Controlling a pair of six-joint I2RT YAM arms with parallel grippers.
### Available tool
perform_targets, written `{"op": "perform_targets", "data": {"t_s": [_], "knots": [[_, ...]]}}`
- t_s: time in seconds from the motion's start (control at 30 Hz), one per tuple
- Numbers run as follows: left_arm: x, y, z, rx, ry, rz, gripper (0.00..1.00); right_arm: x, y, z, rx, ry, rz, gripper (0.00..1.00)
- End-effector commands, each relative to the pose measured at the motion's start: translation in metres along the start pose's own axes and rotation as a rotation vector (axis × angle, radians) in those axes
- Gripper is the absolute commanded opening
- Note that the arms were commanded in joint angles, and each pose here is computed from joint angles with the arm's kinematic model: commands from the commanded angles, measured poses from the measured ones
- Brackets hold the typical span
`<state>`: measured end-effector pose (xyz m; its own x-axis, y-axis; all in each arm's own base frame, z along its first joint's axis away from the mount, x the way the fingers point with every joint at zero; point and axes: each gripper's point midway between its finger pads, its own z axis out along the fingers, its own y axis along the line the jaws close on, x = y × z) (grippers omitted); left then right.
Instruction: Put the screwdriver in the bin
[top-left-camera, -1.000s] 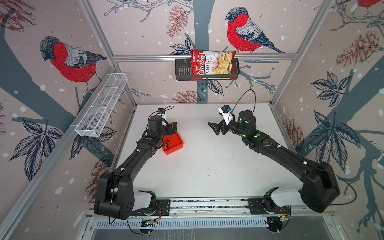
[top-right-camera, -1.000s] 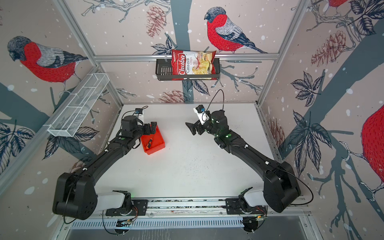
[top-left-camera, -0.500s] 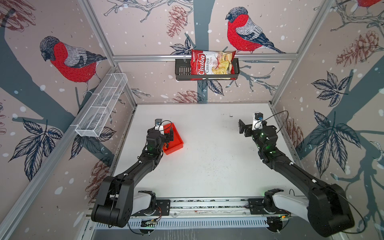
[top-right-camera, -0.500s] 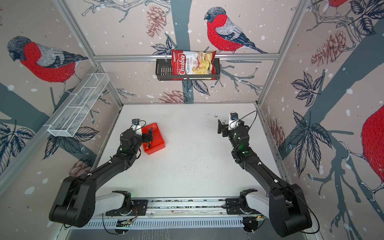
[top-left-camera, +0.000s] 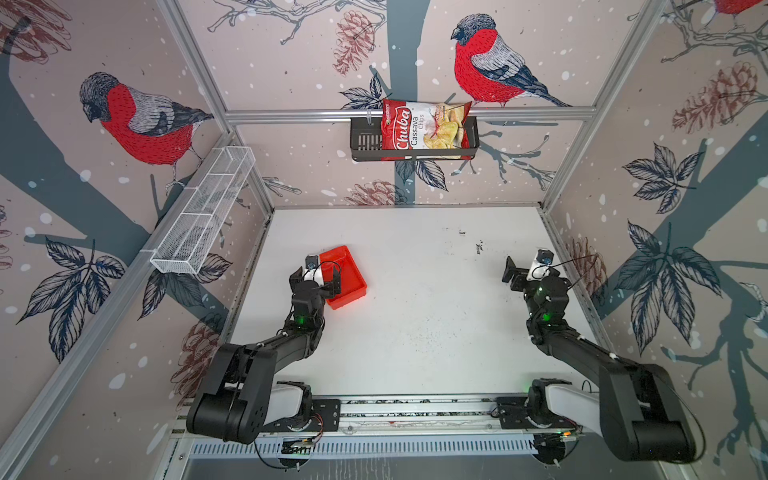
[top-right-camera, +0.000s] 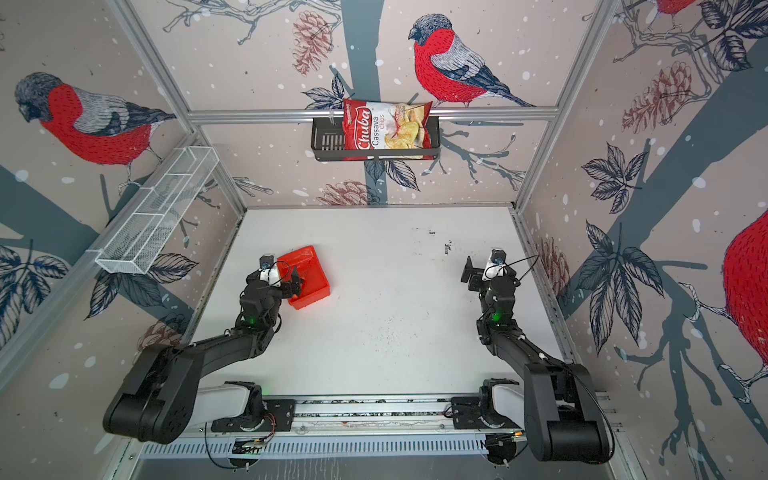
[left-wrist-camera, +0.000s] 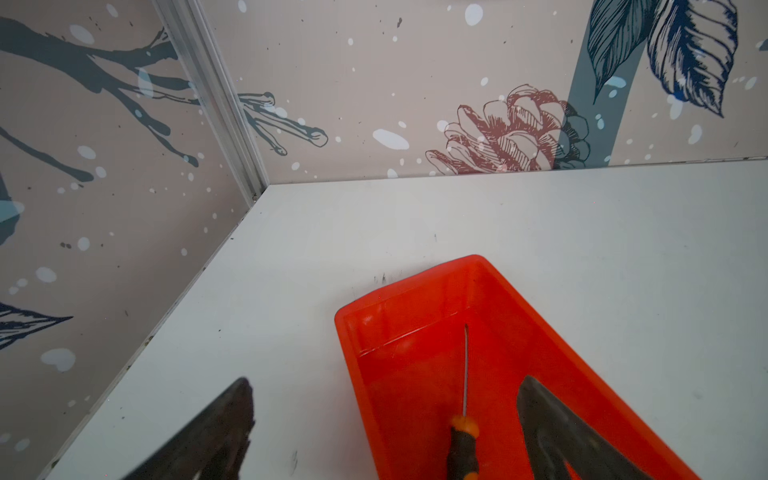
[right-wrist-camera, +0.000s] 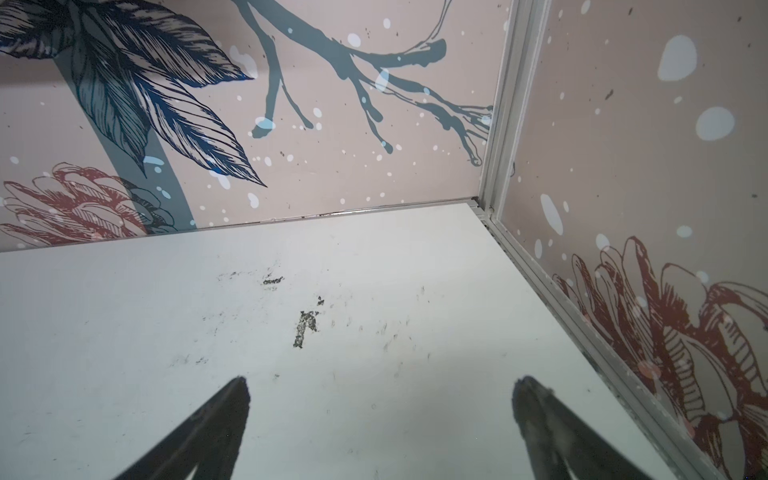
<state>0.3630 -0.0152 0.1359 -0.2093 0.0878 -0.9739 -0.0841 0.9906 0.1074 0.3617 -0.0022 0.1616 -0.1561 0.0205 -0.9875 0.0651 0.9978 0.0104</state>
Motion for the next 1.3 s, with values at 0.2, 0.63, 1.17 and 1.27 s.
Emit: {"op": "perform_targets", "data": {"t_s": [0.2, 0.63, 1.17, 1.27], "knots": [[-0.015, 0.013, 0.001, -0.077, -0.146, -0.007, 0.97, 0.015, -0.004, 0.0, 0.013, -0.038, 0.039, 1.0], [0.006, 0.032, 0.013, -0.119, -0.107, -0.085, 0.97, 0.033, -0.002, 0.021, -0.021, 0.006, 0.026, 1.0], [0.006, 0.034, 0.015, -0.106, -0.105, -0.099, 0.97, 0.035, -0.009, 0.02, 0.006, -0.003, 0.049, 0.99], [0.005, 0.034, 0.016, -0.108, -0.105, -0.099, 0.97, 0.035, -0.009, 0.02, 0.007, -0.004, 0.049, 1.0]]}}
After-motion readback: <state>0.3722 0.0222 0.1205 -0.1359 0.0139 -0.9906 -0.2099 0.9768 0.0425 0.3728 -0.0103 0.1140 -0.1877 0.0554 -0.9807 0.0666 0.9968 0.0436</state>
